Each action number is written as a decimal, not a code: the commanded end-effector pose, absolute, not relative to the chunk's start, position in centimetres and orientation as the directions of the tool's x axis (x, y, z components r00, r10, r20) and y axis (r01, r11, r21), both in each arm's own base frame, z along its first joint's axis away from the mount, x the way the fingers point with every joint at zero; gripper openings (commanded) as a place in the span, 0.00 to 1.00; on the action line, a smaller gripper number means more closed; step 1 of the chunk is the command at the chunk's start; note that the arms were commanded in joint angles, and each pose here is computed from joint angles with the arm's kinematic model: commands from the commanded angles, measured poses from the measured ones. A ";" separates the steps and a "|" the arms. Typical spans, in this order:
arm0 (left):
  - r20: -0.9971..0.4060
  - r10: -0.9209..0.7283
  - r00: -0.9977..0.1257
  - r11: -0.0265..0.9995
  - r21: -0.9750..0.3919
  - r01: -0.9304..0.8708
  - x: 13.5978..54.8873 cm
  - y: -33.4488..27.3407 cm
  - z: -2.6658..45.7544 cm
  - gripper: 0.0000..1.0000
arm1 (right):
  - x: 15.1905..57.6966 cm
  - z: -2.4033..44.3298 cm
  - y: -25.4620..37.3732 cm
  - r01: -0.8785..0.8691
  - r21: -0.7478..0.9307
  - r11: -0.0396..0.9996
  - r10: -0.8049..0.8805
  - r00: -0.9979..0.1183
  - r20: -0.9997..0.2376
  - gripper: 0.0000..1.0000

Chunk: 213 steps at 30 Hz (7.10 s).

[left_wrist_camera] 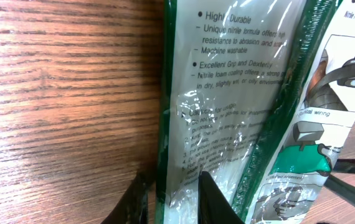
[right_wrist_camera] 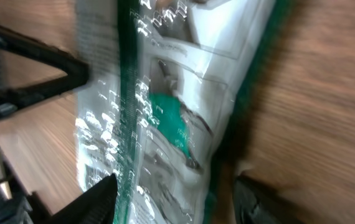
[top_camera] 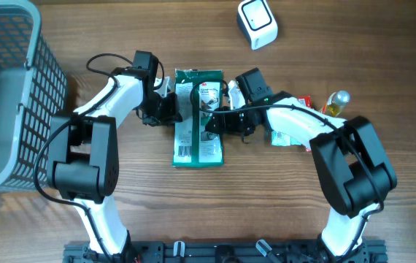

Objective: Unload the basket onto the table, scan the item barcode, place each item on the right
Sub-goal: 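Release the left gripper and hold the gloves packet with the right, then lift the gloves packet with the right gripper up to the white scanner, then bring the gloves packet back and lower it beside the other items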

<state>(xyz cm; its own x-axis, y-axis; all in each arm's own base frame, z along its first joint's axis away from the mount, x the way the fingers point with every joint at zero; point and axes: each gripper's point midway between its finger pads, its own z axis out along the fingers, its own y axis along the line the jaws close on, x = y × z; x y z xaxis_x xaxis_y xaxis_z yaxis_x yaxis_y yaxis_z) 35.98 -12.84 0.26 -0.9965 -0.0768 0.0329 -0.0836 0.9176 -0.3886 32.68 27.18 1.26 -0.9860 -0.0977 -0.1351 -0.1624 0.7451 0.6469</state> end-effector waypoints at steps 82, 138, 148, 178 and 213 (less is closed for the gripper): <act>-0.225 -0.269 -0.936 0.963 -0.037 -0.268 40.3 -1.2 4.7 1.00 | 31.1 -0.2 31.0 -0.272 0.792 0.546 -0.184 -0.962 -0.203 0.04; -0.225 -0.269 -0.936 0.963 -0.037 -0.268 40.3 -1.2 4.7 1.00 | 59.5 20.0 18.8 -0.266 -0.894 0.359 -0.889 -0.388 -0.242 0.04; -0.225 -0.269 -0.936 0.963 -0.037 -0.268 40.3 -1.2 4.7 1.00 | 62.8 16.1 19.9 -0.167 -0.926 0.339 -0.897 -0.356 -0.264 0.04; -0.225 -0.269 -0.936 0.963 -0.037 -0.268 40.3 -1.2 4.7 1.00 | 61.8 20.1 20.1 -0.052 -0.717 0.696 -0.682 -0.363 -0.635 0.04; -0.225 -0.269 -0.936 0.963 -0.037 -0.268 40.3 -1.2 4.7 1.00 | 31.4 6.0 11.4 -0.041 -0.269 0.962 -0.020 -0.997 0.079 0.50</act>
<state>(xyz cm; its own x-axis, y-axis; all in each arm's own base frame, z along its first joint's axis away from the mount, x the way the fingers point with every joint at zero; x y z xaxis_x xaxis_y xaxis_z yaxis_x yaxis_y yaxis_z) 39.74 -1.19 3.88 -0.9429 -0.2680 -0.1978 -0.2667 0.9632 -0.0340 30.96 12.65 6.14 -0.9937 -0.0384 0.1056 -0.0585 0.9793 -0.1939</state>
